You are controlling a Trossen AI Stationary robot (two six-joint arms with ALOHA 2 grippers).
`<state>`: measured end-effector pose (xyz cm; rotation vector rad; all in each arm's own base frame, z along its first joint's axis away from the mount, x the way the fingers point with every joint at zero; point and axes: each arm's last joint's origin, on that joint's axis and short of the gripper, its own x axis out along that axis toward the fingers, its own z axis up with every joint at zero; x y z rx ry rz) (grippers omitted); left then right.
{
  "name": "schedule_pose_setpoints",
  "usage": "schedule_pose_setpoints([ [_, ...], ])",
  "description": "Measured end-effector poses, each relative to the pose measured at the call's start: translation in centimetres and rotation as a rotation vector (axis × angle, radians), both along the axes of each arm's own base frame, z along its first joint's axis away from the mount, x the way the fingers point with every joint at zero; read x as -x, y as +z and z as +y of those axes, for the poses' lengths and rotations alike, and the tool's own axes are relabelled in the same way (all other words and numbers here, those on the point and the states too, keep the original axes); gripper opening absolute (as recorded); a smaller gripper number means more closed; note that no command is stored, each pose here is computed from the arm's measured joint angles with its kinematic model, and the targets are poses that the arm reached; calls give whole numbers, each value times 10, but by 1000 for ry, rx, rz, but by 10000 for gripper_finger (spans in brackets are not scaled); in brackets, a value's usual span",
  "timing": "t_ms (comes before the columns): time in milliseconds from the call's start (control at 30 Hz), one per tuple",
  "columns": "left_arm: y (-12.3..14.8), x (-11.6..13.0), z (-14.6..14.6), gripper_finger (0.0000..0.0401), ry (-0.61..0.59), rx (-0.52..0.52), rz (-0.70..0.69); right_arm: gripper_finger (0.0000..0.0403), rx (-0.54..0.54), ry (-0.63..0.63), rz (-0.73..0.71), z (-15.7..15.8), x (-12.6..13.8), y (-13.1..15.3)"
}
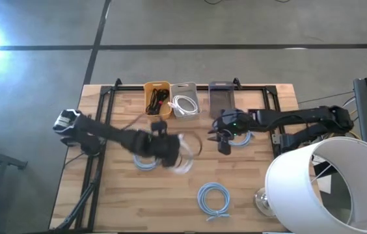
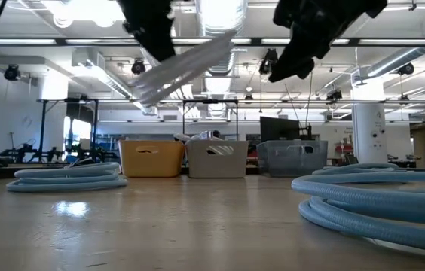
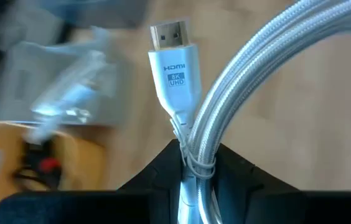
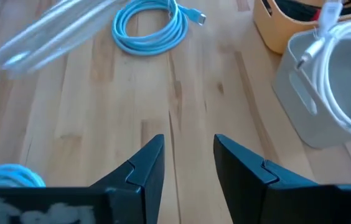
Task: Pick & Place USB Port
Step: Put the white display cable into the gray bin
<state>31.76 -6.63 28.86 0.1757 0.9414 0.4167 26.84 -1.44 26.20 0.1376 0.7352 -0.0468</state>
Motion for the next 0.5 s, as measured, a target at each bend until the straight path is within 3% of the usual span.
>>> schedule_pose_setpoints([
  [233, 30, -15, 101, 75, 249, 30, -112, 137, 3, -1, -43, 1, 22, -19],
  [367, 35, -10, 169, 76, 354, 171, -199, 134, 1, -5, -46, 1, 29, -20],
  [500, 20, -5, 228, 76, 407, 310, -272, 130, 2, -4, -77, 1, 31, -14],
])
